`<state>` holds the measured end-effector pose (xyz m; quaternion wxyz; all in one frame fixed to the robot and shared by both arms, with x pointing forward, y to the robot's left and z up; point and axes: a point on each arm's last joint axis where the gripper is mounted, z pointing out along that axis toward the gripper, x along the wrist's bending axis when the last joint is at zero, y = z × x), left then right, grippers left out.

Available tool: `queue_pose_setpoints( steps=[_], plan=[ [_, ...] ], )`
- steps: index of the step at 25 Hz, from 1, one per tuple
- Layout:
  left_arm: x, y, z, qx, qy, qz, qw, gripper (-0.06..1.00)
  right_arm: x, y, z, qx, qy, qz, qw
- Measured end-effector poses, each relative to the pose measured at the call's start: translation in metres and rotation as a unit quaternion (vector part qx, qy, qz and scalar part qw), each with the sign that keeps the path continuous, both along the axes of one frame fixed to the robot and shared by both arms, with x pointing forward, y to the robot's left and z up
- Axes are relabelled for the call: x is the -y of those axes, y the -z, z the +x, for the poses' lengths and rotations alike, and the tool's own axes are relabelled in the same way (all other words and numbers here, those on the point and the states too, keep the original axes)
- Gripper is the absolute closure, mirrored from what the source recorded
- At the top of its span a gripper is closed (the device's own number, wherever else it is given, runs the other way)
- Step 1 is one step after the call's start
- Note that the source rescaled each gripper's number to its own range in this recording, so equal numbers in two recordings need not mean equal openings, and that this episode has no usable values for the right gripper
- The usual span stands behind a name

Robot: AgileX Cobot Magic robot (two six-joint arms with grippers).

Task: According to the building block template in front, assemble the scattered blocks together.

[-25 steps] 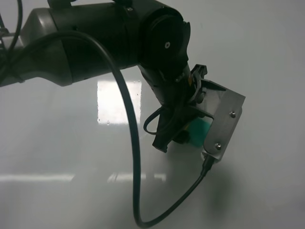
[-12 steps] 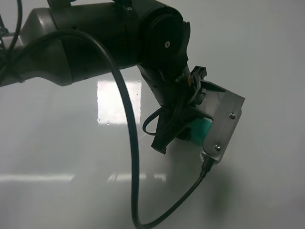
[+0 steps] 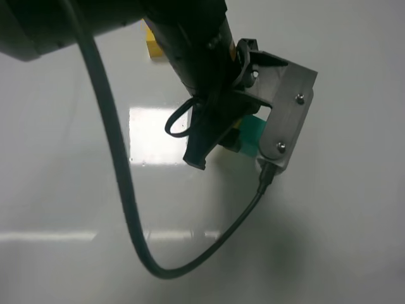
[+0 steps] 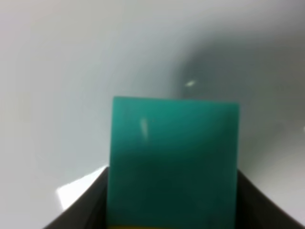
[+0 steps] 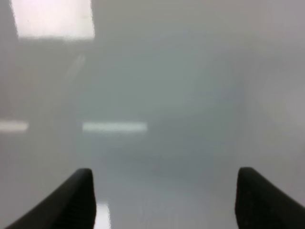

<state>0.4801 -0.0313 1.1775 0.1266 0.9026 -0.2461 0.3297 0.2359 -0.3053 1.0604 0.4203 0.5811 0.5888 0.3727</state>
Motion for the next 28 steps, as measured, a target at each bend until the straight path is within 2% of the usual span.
queue_pose_setpoints(
  steps=[4, 7, 11, 15, 20, 24, 28],
  plan=[
    [-0.018, -0.017, 0.002, 0.002, -0.033, -0.008, 0.999, 0.93, 0.0, 0.0, 0.0, 0.0, 0.0, 0.0, 1.0],
    [-0.038, -0.025, 0.017, -0.004, -0.095, -0.035, 0.995, 0.93, 0.0, 0.0, 0.0, 0.0, 0.0, 0.0, 1.0],
    [-0.074, -0.035, 0.042, -0.012, -0.189, -0.075, 0.979, 0.93, 0.0, 0.0, 0.0, 0.0, 0.0, 0.0, 1.0],
    [-0.103, -0.044, 0.054, -0.021, -0.238, -0.105, 0.965, 0.93, 0.0, 0.0, 0.0, 0.0, 0.0, 0.0, 1.0],
    [-0.111, -0.035, 0.06, -0.051, -0.253, -0.109, 0.96, 0.93, 0.0, 0.0, 0.0, 0.0, 0.0, 0.0, 1.0],
    [-0.112, -0.027, 0.062, -0.055, -0.232, -0.085, 0.967, 0.93, 0.0, 0.0, 0.0, 0.0, 0.0, 0.0, 1.0],
    [-0.115, -0.026, 0.065, -0.056, -0.23, -0.082, 0.968, 0.93, 0.0, 0.0, 0.0, 0.0, 0.0, 0.0, 1.0]
  ],
)
